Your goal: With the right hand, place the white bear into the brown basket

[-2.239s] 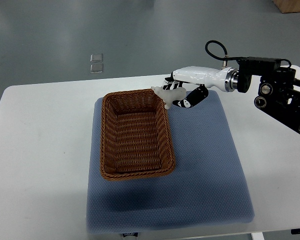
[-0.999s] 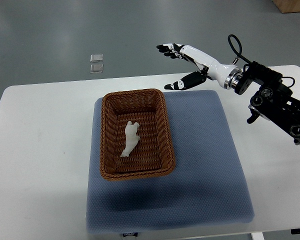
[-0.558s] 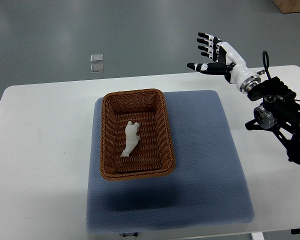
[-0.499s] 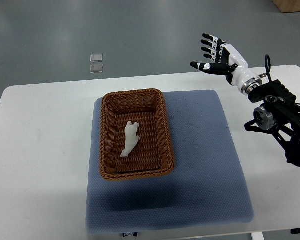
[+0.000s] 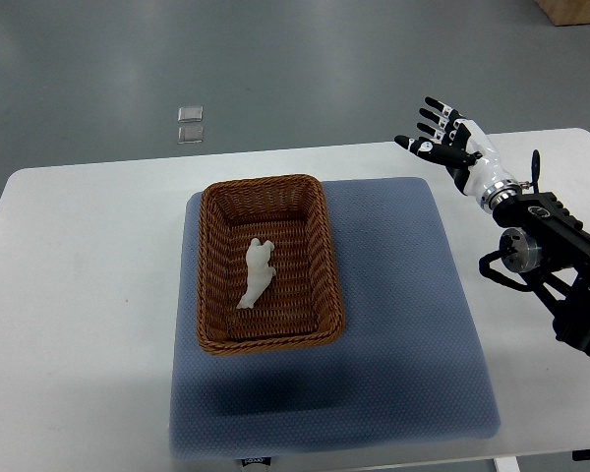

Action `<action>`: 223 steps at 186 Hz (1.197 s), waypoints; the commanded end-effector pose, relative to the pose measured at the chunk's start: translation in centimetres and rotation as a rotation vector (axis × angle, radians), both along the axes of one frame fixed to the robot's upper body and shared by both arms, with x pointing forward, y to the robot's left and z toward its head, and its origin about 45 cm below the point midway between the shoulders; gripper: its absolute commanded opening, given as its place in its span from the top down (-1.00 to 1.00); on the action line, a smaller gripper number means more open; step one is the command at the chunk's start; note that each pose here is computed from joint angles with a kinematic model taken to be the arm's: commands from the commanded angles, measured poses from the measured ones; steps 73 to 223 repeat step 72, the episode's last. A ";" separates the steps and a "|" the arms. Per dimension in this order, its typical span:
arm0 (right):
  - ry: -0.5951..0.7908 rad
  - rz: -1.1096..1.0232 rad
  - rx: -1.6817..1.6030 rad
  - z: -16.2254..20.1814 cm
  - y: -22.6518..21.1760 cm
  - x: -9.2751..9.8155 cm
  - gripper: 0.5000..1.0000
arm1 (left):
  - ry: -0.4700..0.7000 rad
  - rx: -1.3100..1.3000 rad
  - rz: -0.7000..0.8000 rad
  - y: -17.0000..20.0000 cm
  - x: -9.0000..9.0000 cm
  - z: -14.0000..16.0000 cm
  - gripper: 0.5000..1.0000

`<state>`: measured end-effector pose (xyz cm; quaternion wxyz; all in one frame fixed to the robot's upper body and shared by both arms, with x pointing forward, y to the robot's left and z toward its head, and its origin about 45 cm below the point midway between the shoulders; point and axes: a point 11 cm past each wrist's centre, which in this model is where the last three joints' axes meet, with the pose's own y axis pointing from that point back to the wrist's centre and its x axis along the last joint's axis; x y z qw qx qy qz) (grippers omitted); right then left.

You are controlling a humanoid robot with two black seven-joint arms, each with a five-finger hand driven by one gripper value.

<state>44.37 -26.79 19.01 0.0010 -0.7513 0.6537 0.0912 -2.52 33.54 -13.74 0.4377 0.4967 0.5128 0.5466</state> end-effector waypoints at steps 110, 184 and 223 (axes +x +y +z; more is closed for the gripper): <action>0.031 -0.052 0.116 -0.8 -0.4 -0.4 -0.69 | -0.001 0.000 0.001 0.0 0.1 0.0 -1.00; 0.031 -0.052 0.116 -0.8 -0.4 -0.4 -0.69 | -0.001 0.000 0.001 0.0 0.1 0.0 -1.00; 0.031 -0.052 0.116 -0.8 -0.4 -0.4 -0.69 | -0.001 0.000 0.001 0.0 0.1 0.0 -1.00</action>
